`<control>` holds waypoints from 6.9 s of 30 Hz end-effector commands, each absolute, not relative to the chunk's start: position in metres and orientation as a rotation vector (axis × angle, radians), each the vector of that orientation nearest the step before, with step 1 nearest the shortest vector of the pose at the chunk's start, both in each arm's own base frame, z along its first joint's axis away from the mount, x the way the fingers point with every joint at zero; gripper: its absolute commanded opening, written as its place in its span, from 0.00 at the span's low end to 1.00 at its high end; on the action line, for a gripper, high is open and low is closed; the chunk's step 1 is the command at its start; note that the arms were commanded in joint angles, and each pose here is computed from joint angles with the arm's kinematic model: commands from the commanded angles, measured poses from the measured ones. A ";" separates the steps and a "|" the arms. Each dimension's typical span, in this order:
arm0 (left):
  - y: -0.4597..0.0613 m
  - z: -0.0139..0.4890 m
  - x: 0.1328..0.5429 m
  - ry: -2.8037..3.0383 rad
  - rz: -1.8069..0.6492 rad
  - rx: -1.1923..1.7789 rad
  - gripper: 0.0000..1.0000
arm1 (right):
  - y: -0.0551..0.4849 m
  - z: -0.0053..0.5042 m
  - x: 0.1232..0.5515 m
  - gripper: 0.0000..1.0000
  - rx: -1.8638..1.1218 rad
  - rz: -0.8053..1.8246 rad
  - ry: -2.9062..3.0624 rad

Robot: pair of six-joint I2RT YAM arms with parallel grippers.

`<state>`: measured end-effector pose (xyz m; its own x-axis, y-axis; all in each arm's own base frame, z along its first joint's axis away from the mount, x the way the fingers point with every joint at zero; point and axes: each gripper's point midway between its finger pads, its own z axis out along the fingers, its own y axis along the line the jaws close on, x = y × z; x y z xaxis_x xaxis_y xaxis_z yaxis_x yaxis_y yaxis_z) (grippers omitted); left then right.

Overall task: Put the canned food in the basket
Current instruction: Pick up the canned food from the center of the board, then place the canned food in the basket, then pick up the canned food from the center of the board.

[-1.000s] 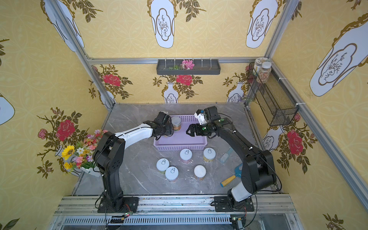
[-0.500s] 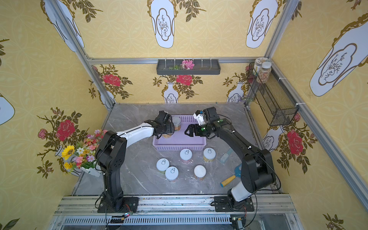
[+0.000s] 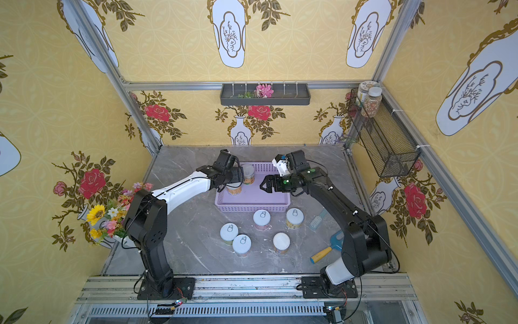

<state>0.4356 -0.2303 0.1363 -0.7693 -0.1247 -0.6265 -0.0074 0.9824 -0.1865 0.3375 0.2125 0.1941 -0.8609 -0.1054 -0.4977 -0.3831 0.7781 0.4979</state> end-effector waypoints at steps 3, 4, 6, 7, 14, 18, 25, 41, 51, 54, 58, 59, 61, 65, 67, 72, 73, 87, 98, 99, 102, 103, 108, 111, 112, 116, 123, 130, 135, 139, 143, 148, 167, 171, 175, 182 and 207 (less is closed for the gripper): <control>-0.237 0.165 0.398 2.435 -0.341 -0.151 0.98 | 0.202 0.196 0.315 0.97 -0.334 0.624 2.607; -0.238 0.170 0.392 2.431 -0.372 -0.162 0.97 | 0.202 0.196 0.310 0.97 -0.325 0.579 2.626; -0.234 0.181 0.377 2.434 -0.410 -0.208 0.98 | 0.203 0.193 0.294 0.97 -0.336 0.481 2.671; -0.231 0.183 0.370 2.445 -0.425 -0.230 0.98 | 0.203 0.191 0.290 0.97 -0.336 0.429 2.684; -0.219 0.191 0.321 2.491 -0.614 -0.318 1.00 | 0.209 0.167 0.256 0.97 -0.266 0.245 2.803; -0.216 0.181 0.298 2.539 -0.725 -0.379 1.00 | 0.223 0.154 0.253 0.97 -0.270 0.222 2.834; -0.212 0.178 0.274 2.505 -1.019 -0.417 1.00 | 0.249 0.130 0.246 0.97 -0.272 0.199 2.896; -0.198 0.162 0.246 2.531 -1.071 -0.439 1.00 | 0.250 0.086 0.251 0.97 -0.121 0.034 3.007; -0.200 0.162 0.243 2.517 -1.111 -0.430 1.00 | 0.250 0.070 0.261 0.98 -0.054 -0.007 3.023; -0.201 0.161 0.244 2.521 -1.116 -0.428 1.00 | 0.249 0.066 0.263 0.98 -0.038 -0.009 3.032; -0.202 0.160 0.245 2.521 -1.116 -0.423 1.00 | 0.249 0.062 0.266 1.00 -0.014 0.018 3.036; -0.202 0.161 0.246 2.521 -1.117 -0.421 1.00 | 0.250 0.062 0.267 0.99 -0.008 0.036 3.037; -0.203 0.160 0.246 2.524 -1.117 -0.419 1.00 | 0.251 0.063 0.269 0.97 0.000 0.056 3.035; -0.204 0.161 0.246 2.522 -1.118 -0.411 1.00 | 0.252 0.062 0.267 0.95 0.010 0.077 3.050; -0.203 0.160 0.247 2.523 -1.113 -0.412 1.00 | 0.251 0.061 0.266 0.93 0.022 0.082 3.059; -0.207 0.162 0.253 2.515 -1.119 -0.398 1.00 | 0.249 0.059 0.264 0.90 0.032 0.082 3.077; -0.208 0.164 0.254 2.512 -1.122 -0.394 1.00 | 0.248 0.059 0.265 0.90 0.035 0.081 3.077; -0.206 0.162 0.254 2.517 -1.107 -0.400 1.00 | 0.242 0.076 0.259 0.76 0.020 0.063 3.076; -0.187 0.169 0.270 2.423 -1.195 -0.518 1.00 | 0.238 0.160 0.252 0.72 -0.055 0.112 3.002; -0.185 0.170 0.272 2.408 -1.209 -0.531 1.00 | 0.244 0.165 0.256 0.72 -0.075 0.140 2.990; -0.180 0.173 0.275 2.386 -1.227 -0.543 1.00 | 0.262 0.184 0.274 0.72 -0.137 0.201 2.938; -0.179 0.173 0.275 2.387 -1.223 -0.540 1.00 | 0.267 0.188 0.281 0.72 -0.147 0.214 2.924; -0.177 0.175 0.275 2.389 -1.217 -0.527 1.00 | 0.278 0.189 0.317 0.72 -0.136 0.244 2.877; -0.175 0.174 0.277 2.404 -1.181 -0.506 1.00 | 0.274 0.174 0.342 0.72 -0.086 0.249 2.869; -0.175 0.173 0.277 2.418 -1.156 -0.488 1.00 | 0.274 0.168 0.353 0.72 -0.068 0.261 2.861; -0.172 0.173 0.281 2.445 -1.090 -0.448 1.00 | 0.274 0.155 0.385 0.71 -0.035 0.276 2.834; -0.172 0.166 0.280 2.481 -1.007 -0.397 1.00 | 0.276 0.126 0.418 0.71 -0.013 0.251 2.821; -0.190 0.172 0.284 2.494 -0.900 -0.279 1.00 | 0.289 0.109 0.440 0.71 0.014 0.280 2.803; -0.197 0.177 0.288 2.461 -0.889 -0.256 1.00 | 0.299 0.102 0.448 0.71 0.025 0.323 2.795; -0.195 0.175 0.288 2.463 -0.880 -0.262 1.00 | 0.306 0.098 0.450 0.71 0.033 0.359 2.792; -0.194 0.173 0.286 2.470 -0.869 -0.262 1.00 | 0.316 0.097 0.451 0.71 0.028 0.414 2.785; -0.192 0.172 0.285 2.474 -0.859 -0.264 1.00 | 0.327 0.097 0.456 0.71 0.026 0.481 2.766; -0.190 0.164 0.283 2.491 -0.847 -0.277 1.00 | 0.331 0.077 0.463 0.85 0.035 0.481 2.766; -0.190 0.164 0.284 2.490 -0.846 -0.280 1.00 | 0.332 0.080 0.464 0.92 0.037 0.494 2.758; -0.191 0.165 0.285 2.492 -0.845 -0.279 1.00 | 0.333 0.085 0.465 0.93 0.038 0.506 2.748; -0.187 0.167 0.290 2.502 -0.785 -0.277 1.00 | 0.321 0.113 0.455 0.93 0.033 0.504 2.713; -0.268 0.168 0.223 2.604 -0.884 0.007 1.00 | 0.170 0.170 0.206 0.97 0.054 -0.009 2.892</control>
<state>0.2282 -0.2478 0.1613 -0.9194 -0.1035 -0.3795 0.1129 0.8548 -0.5066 0.2346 0.1851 0.1777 -0.9516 -0.0268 -0.3062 -0.0432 0.9980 0.0469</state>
